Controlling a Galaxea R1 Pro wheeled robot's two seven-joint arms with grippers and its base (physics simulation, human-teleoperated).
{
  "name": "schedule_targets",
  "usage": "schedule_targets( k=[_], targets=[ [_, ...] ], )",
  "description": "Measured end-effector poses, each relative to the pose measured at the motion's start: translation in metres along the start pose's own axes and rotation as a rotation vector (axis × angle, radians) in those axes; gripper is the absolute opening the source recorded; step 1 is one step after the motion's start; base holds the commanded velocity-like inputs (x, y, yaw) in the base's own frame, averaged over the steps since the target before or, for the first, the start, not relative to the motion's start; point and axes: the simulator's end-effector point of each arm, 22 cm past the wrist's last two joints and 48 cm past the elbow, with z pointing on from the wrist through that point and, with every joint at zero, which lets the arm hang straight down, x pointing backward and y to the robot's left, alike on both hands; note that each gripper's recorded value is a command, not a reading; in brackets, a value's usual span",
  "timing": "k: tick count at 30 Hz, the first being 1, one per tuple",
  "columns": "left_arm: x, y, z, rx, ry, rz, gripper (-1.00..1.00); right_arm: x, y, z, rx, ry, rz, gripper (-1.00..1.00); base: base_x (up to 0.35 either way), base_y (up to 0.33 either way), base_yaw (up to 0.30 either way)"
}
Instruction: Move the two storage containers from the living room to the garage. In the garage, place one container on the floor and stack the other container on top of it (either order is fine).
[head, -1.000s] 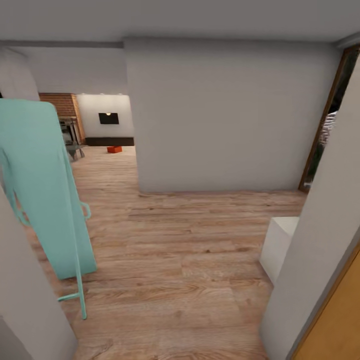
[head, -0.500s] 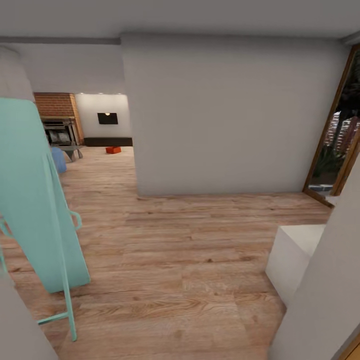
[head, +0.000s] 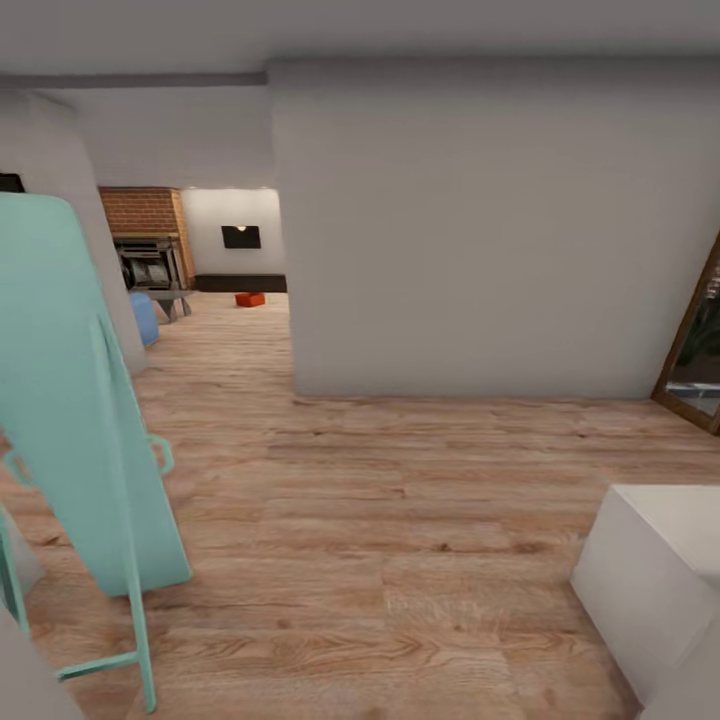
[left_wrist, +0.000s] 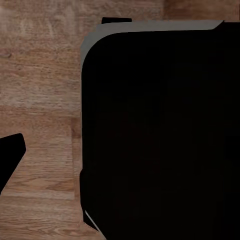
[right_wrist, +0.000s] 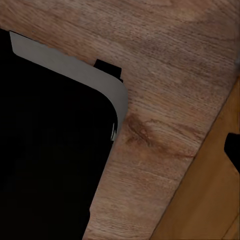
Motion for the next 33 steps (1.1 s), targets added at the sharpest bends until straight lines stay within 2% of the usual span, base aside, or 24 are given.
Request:
schedule_targets(
  k=[33],
  targets=[
    [0.0002,0.0,0.0,0.0,0.0,0.0,1.0,0.0003,0.0003,0.0,-0.001,0.001,-0.005,1.0,0.321,0.0,0.004]
  ],
)
